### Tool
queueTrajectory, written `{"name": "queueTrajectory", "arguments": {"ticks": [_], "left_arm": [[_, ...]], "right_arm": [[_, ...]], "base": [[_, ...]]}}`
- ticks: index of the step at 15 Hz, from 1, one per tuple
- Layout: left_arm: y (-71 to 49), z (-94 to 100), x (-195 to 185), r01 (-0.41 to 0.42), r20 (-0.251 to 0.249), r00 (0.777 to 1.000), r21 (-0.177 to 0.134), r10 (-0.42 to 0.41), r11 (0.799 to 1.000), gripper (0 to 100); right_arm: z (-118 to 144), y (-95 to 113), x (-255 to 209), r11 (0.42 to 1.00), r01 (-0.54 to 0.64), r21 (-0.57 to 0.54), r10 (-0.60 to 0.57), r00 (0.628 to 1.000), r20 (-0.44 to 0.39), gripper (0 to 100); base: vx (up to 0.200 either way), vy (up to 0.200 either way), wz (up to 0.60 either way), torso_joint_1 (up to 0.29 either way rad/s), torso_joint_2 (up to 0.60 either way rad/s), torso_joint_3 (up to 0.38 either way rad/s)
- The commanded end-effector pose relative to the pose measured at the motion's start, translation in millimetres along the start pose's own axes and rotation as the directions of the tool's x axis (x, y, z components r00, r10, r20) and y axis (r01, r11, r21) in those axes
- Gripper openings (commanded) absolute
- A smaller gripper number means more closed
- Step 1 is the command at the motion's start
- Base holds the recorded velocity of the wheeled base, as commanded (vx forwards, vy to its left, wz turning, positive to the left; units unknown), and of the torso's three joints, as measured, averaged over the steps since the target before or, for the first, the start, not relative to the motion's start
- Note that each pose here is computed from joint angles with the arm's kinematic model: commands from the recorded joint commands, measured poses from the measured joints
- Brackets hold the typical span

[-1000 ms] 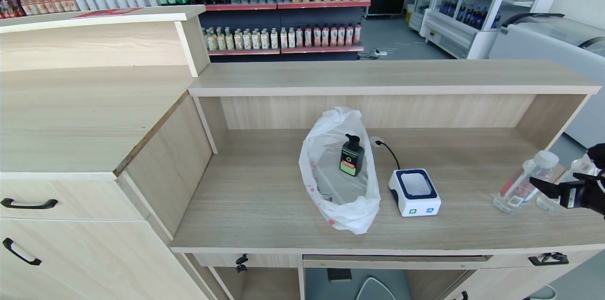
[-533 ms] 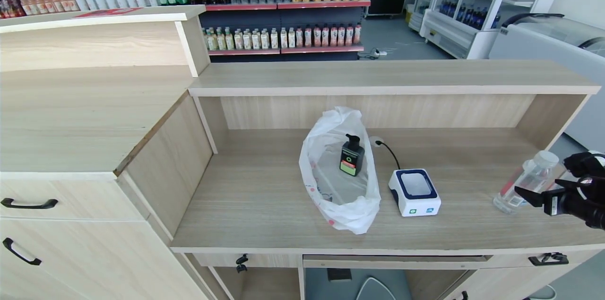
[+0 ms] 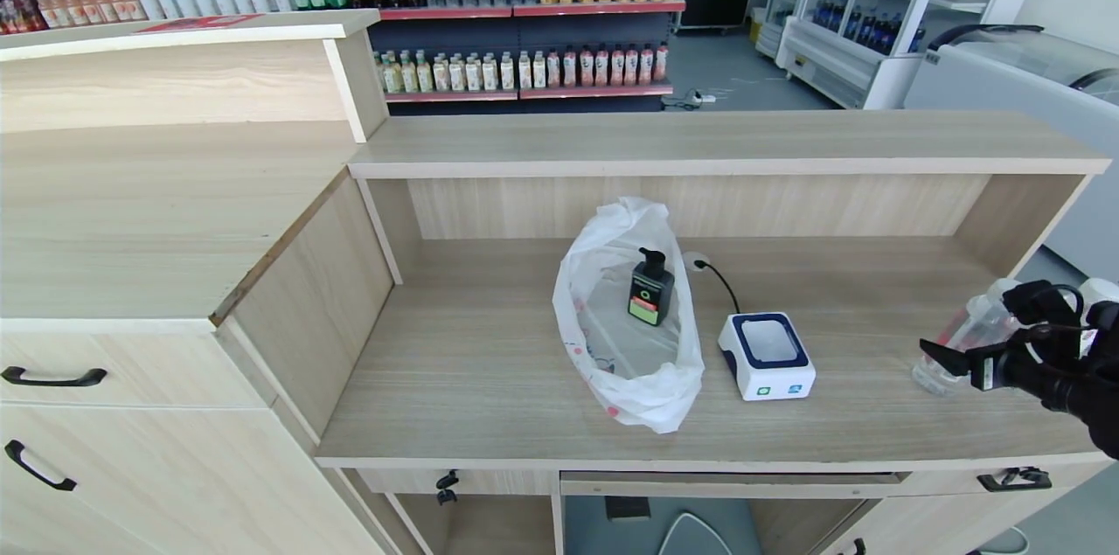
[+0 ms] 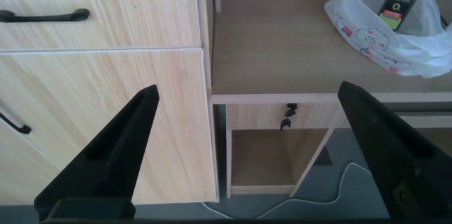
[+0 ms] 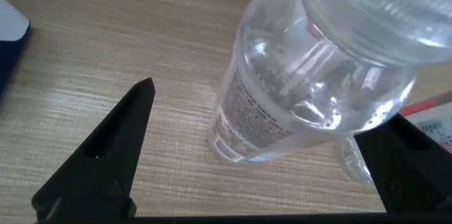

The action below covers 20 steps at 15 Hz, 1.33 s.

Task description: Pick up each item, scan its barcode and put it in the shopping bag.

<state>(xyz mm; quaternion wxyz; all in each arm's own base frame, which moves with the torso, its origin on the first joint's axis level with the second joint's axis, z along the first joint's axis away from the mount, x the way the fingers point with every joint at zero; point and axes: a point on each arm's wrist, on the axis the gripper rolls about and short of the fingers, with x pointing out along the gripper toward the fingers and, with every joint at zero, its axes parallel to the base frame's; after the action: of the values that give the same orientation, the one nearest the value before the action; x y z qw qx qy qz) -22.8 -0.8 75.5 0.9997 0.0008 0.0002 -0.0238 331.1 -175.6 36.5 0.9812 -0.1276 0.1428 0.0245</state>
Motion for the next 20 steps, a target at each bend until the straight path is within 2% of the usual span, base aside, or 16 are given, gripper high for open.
{"name": "queueTrajectory", "arguments": {"ticks": [1,9,10,18,20], "left_arm": [[0.0,0.0,0.0,0.000,0.000,1.000,0.000,0.000,1.000,100],[0.0,0.0,0.1,0.000,-0.001,1.000,0.000,0.000,1.000,100],[0.0,0.0,0.1,0.000,-0.001,1.000,0.000,0.000,1.000,100],[0.0,0.0,0.1,0.000,-0.001,1.000,0.000,0.000,1.000,100],[0.0,0.0,0.1,0.000,-0.001,1.000,0.000,0.000,1.000,100]], "right_arm": [[-3.8,5.1,11.0,1.000,-0.022,-0.003,0.022,1.000,-0.001,100],[1.2,19.3,28.8,0.998,-0.062,-0.030,0.063,0.997,0.037,100],[1.0,18.6,28.7,0.998,-0.059,-0.031,0.060,0.997,0.040,0],[3.3,11.4,27.6,0.999,-0.050,0.012,0.049,0.996,0.069,0],[8.9,11.1,25.4,0.995,-0.089,0.048,0.084,0.993,0.088,0]], "base": [[0.000,0.000,0.00,0.000,0.00,0.000],[0.000,0.000,0.00,0.000,0.00,0.000],[0.000,0.000,0.00,0.000,0.00,0.000],[0.000,0.000,0.00,0.000,0.00,0.000],[0.000,0.000,0.00,0.000,0.00,0.000]]}}
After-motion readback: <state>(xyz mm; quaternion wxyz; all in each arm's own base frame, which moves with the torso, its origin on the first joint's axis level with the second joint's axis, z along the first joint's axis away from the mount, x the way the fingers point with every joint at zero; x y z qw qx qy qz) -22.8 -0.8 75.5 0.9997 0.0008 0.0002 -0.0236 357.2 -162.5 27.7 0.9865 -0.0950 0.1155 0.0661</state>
